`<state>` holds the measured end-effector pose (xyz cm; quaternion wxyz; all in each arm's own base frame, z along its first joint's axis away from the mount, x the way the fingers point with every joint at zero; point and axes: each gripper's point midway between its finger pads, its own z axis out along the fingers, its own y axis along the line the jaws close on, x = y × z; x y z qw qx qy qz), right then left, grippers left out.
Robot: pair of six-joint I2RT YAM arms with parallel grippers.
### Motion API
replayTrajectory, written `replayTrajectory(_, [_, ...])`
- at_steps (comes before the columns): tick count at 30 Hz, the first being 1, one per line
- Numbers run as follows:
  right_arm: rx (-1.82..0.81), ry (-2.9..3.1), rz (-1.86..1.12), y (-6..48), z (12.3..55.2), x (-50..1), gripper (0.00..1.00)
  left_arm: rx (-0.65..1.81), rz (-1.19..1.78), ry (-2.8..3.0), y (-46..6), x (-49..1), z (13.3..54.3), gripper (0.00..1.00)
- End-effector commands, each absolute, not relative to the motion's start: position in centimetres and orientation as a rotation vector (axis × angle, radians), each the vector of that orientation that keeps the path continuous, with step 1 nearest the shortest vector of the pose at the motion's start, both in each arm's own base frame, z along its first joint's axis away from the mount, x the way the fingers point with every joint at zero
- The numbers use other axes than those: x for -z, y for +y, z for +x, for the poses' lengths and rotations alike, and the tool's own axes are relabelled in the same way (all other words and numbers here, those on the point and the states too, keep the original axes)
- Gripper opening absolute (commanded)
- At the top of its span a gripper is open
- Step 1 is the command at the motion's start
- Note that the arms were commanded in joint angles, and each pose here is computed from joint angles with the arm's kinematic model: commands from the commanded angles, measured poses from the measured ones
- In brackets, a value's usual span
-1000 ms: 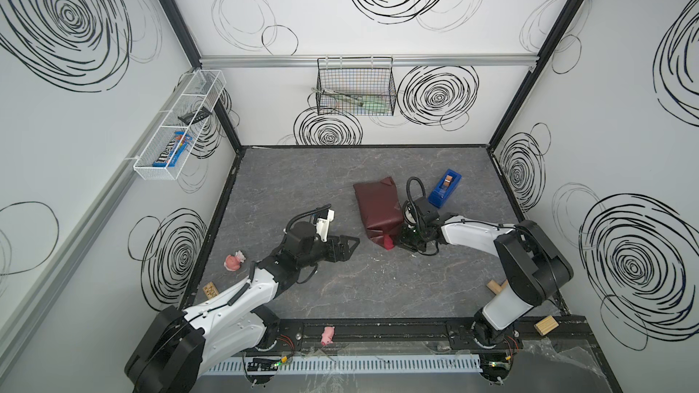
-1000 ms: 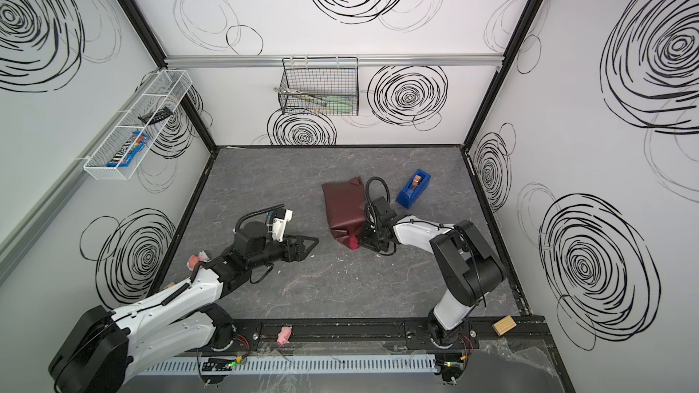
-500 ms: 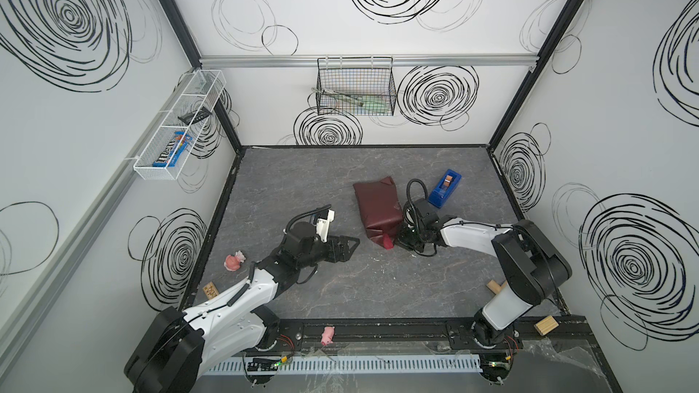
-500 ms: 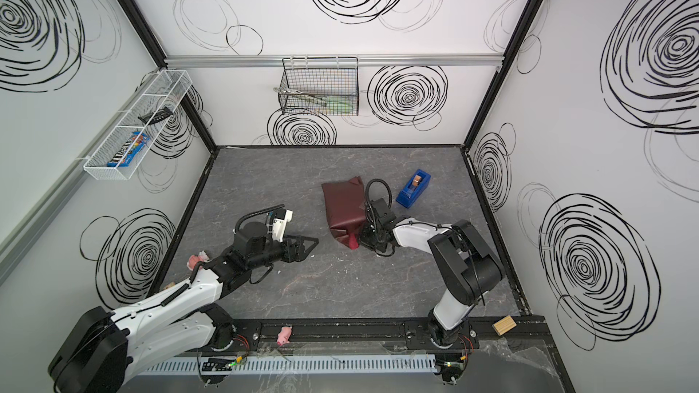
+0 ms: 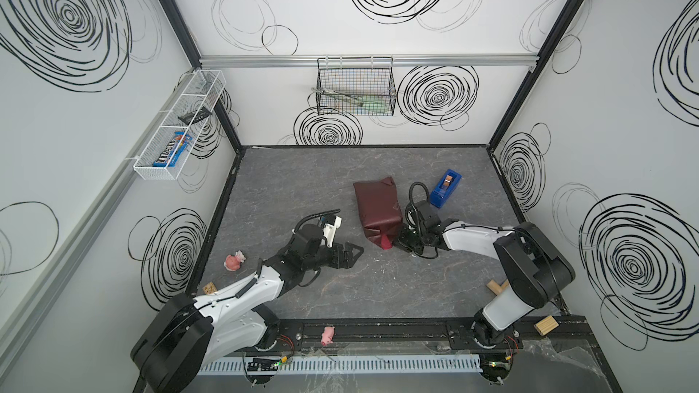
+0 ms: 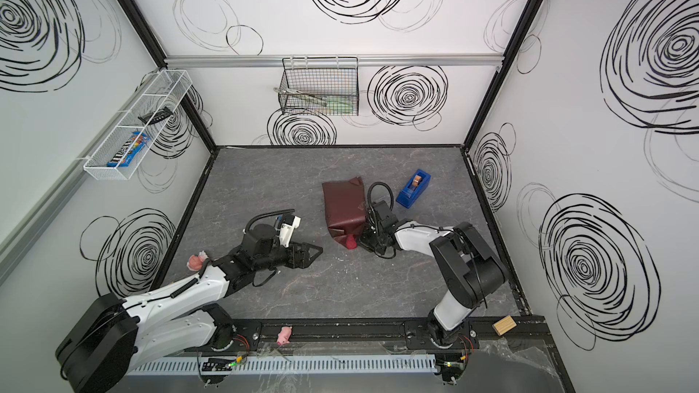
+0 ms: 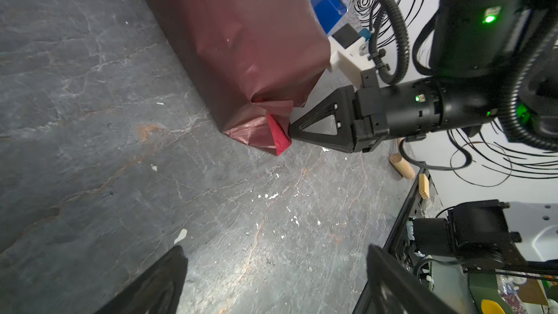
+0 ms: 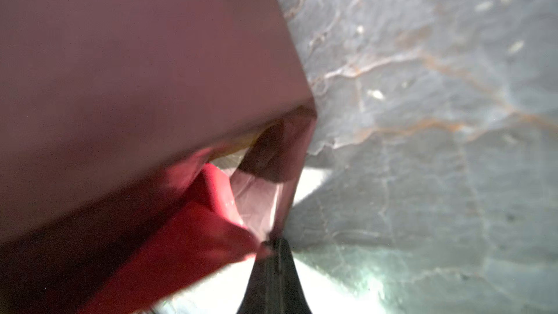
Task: Wrap a gift box in wrapping paper
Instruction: Fifth fold the wrapping paper around the gift box.
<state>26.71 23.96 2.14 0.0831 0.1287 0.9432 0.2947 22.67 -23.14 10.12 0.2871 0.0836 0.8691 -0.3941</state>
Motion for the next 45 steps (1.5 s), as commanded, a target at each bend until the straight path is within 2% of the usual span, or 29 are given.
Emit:
replayTrajectory(1, [-0.953, 2.783, 0.389, 24.5, 26.6, -3.5, 0.00, 1.085, 0.267, 2.280, -23.8, -10.6, 22.7, 0.96])
replayTrajectory(12, [-0.929, 2.765, 0.386, 24.1, 26.7, -4.3, 0.00, 1.091, 0.267, 2.289, -24.0, -10.3, 22.7, 0.96])
replayTrajectory(16, [-0.849, 2.802, 0.388, 23.7, 26.8, -3.5, 0.39, 1.082, 0.268, 2.288, -23.9, -10.5, 22.8, 0.96])
replayTrajectory(18, [-0.823, 2.801, 0.384, 23.8, 27.0, -3.3, 0.42, 1.079, 0.269, 2.286, -23.9, -10.6, 22.8, 0.96])
replayTrajectory(24, [-0.766, 2.825, 0.367, 24.4, 27.0, -2.5, 0.41, 1.066, 0.267, 2.285, -23.5, -10.6, 22.6, 0.96])
replayTrajectory(33, [-0.547, 2.868, 0.431, 23.5, 26.5, -0.7, 0.39, 1.068, 0.259, 2.277, -23.3, -11.0, 22.6, 0.96])
replayTrajectory(43, [-0.443, 2.924, 0.416, 24.1, 25.5, 0.8, 0.27, 1.058, 0.251, 2.270, -23.0, -11.2, 22.5, 0.96])
replayTrajectory(45, [-0.441, 2.926, 0.419, 24.2, 25.3, 1.0, 0.22, 1.059, 0.248, 2.270, -23.0, -11.2, 22.5, 0.96])
